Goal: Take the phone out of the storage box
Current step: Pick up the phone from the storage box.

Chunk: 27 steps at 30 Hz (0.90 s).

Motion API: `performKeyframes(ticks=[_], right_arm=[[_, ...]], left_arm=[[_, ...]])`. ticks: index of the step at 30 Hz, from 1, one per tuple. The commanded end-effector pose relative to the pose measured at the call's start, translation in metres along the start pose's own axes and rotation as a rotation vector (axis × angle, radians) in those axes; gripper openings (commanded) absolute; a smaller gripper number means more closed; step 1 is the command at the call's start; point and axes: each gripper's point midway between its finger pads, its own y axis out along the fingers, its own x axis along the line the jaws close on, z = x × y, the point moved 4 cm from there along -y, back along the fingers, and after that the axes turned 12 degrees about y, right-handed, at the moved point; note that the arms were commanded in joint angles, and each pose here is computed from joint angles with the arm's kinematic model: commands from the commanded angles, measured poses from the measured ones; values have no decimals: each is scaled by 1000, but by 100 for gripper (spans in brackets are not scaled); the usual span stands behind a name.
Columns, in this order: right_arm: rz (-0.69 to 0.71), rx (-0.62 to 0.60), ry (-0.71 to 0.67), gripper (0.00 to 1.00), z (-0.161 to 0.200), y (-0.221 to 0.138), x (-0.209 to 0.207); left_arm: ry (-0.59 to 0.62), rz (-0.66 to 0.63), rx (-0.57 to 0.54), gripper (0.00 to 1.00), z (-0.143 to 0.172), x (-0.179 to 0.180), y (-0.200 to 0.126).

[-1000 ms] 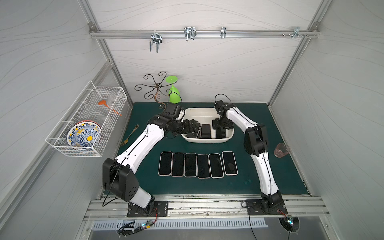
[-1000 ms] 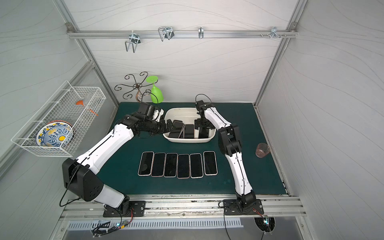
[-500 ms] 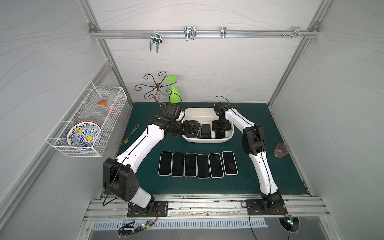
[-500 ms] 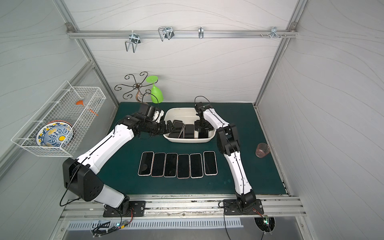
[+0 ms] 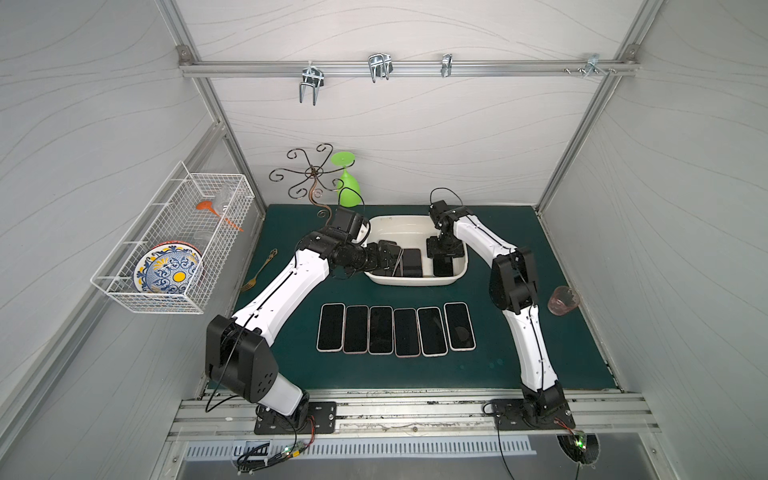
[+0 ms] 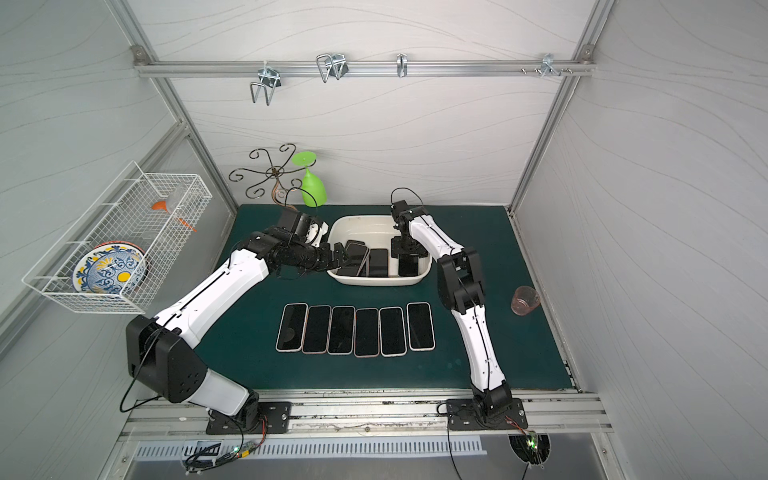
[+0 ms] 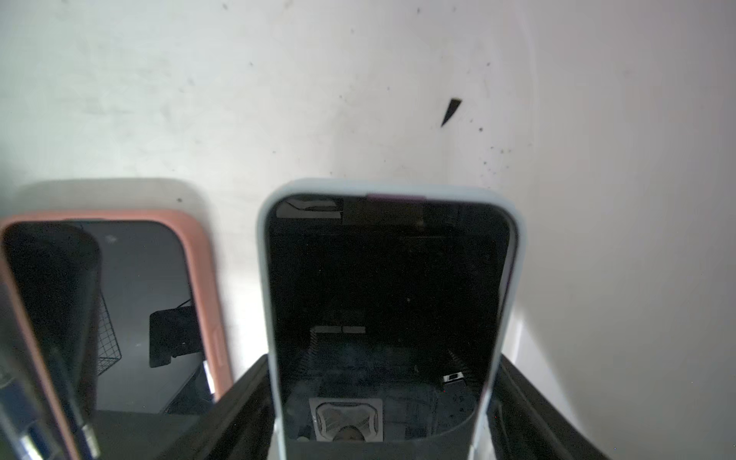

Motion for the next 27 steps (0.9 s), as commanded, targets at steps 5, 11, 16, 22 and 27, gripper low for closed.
performKeyframes(ticks=[5, 11, 16, 22, 27], right_arm=[[-127, -132, -3, 59, -20, -69, 11], [-177, -100, -1, 52, -18, -68, 14], [-263, -73, -6, 49, -10, -77, 21], [-401, -4, -20, 48, 5, -97, 33], [-498, 37, -35, 47, 19, -116, 41]], left_arm=[[26, 36, -61, 100, -7, -4, -6], [23, 53, -49, 100, -3, -4, 2], [16, 123, -74, 100, -4, -9, 13], [34, 277, -117, 100, 1, -34, 41], [41, 327, -148, 100, -1, -58, 68]])
